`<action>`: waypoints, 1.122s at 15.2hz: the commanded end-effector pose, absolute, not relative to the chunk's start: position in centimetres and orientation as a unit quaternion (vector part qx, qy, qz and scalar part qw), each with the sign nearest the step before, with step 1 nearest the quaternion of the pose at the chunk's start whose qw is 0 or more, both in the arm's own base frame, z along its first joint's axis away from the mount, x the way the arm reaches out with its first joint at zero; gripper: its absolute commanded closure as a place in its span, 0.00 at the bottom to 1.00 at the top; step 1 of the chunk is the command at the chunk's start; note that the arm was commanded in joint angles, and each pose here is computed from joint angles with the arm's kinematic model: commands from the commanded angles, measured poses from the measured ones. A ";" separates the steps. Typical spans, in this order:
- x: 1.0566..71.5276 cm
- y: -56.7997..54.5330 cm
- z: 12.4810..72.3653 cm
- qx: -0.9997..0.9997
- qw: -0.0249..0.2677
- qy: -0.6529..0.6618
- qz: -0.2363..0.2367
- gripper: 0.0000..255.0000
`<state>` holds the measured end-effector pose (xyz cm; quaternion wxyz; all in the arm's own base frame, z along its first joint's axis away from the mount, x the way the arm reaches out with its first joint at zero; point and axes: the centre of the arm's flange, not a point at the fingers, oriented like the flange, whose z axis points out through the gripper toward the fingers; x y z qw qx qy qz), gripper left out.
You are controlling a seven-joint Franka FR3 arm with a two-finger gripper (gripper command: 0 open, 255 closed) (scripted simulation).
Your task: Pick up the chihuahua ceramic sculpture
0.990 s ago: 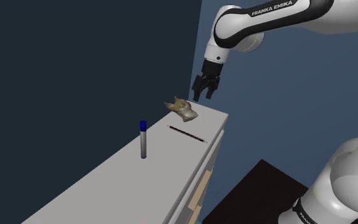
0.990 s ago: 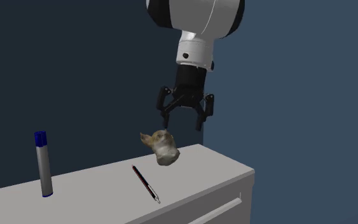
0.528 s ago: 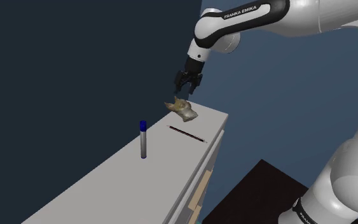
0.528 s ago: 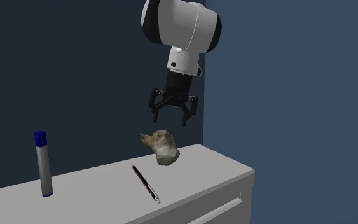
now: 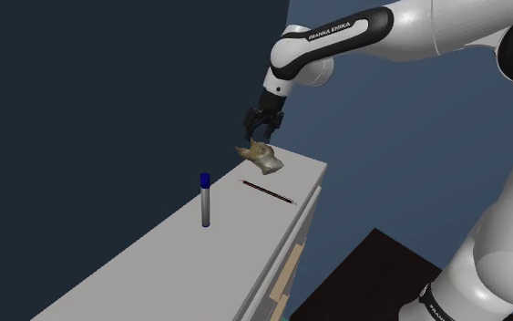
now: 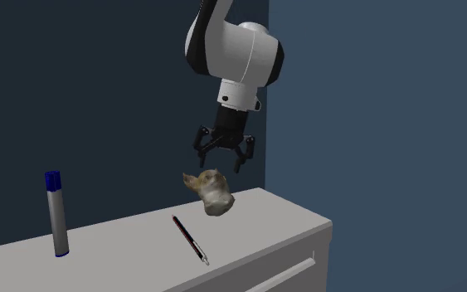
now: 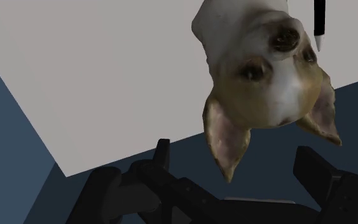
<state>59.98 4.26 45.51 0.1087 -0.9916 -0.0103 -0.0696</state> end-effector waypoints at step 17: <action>60.0 4.4 46.3 -0.992 0.109 -0.010 -0.070 1.00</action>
